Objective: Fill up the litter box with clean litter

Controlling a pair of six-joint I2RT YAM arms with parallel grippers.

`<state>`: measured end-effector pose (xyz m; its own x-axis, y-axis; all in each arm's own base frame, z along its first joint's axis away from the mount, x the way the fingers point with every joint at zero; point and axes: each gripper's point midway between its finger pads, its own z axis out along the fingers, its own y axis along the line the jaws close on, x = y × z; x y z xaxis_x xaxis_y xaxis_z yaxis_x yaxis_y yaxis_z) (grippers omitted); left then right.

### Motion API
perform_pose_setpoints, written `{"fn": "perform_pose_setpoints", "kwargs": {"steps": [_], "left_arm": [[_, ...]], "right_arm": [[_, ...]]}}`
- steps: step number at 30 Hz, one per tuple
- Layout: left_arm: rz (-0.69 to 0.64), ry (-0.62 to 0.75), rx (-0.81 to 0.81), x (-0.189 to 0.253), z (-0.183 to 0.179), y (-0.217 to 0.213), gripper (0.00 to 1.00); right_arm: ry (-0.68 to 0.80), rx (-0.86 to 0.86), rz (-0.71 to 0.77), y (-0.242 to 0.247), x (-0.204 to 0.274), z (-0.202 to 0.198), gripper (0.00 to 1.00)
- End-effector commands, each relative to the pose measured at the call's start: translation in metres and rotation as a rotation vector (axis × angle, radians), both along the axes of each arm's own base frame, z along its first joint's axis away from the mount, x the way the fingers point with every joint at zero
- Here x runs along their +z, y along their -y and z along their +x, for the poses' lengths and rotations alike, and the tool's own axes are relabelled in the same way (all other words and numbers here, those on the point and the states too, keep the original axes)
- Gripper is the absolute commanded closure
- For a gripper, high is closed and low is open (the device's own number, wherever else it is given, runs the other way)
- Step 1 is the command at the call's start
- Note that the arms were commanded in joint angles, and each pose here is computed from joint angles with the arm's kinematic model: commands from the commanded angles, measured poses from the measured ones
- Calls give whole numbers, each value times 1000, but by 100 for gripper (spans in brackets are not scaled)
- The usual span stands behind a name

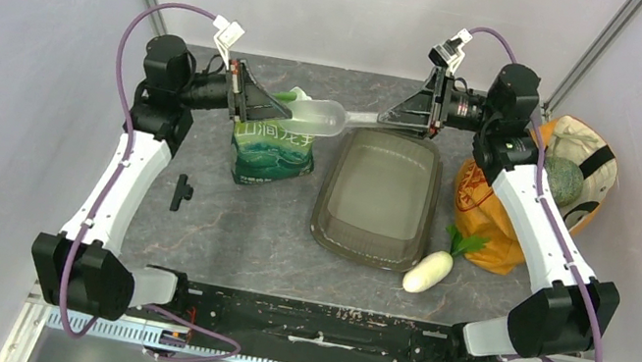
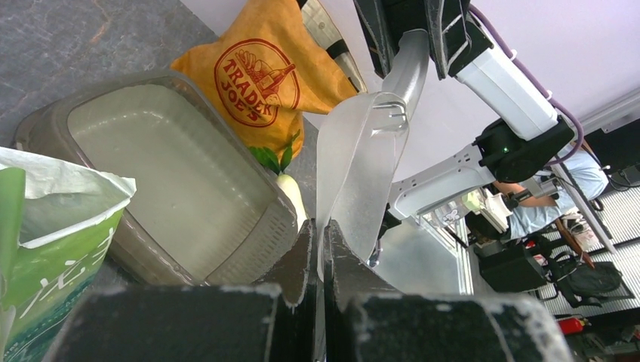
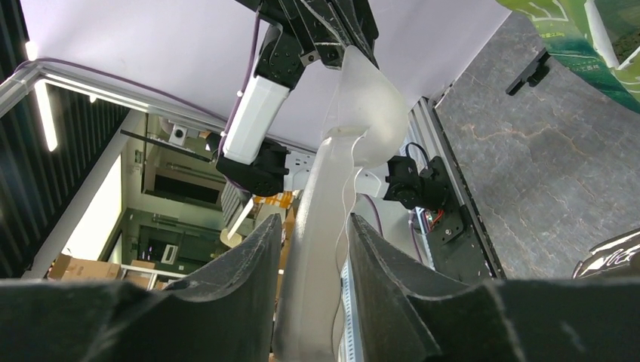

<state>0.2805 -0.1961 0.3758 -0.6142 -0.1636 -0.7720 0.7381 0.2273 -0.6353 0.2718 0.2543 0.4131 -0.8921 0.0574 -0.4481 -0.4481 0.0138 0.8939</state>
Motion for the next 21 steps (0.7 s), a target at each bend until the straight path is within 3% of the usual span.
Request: {"fn": "perform_pose_setpoints", "kwargs": {"steps": [1, 9, 14, 16, 18, 21], "left_arm": [[5, 36, -11, 10, -3, 3, 98], [22, 32, -6, 6, -2, 2, 98], [29, 48, 4, 7, -1, 2, 97], [35, 56, 9, 8, 0, 1, 78], [41, 72, 10, 11, -1, 1, 57], [66, 129, 31, 18, -1, -4, 43]], "right_arm": [[44, 35, 8, -1, 9, -13, 57], [39, 41, 4, -1, 7, -13, 73], [36, 37, -1, -1, 5, -12, 90], [37, 35, -3, -1, 5, -11, 100], [40, 27, -9, -1, 3, -9, 100], [58, -27, -41, 3, 0, 2, 100]]}}
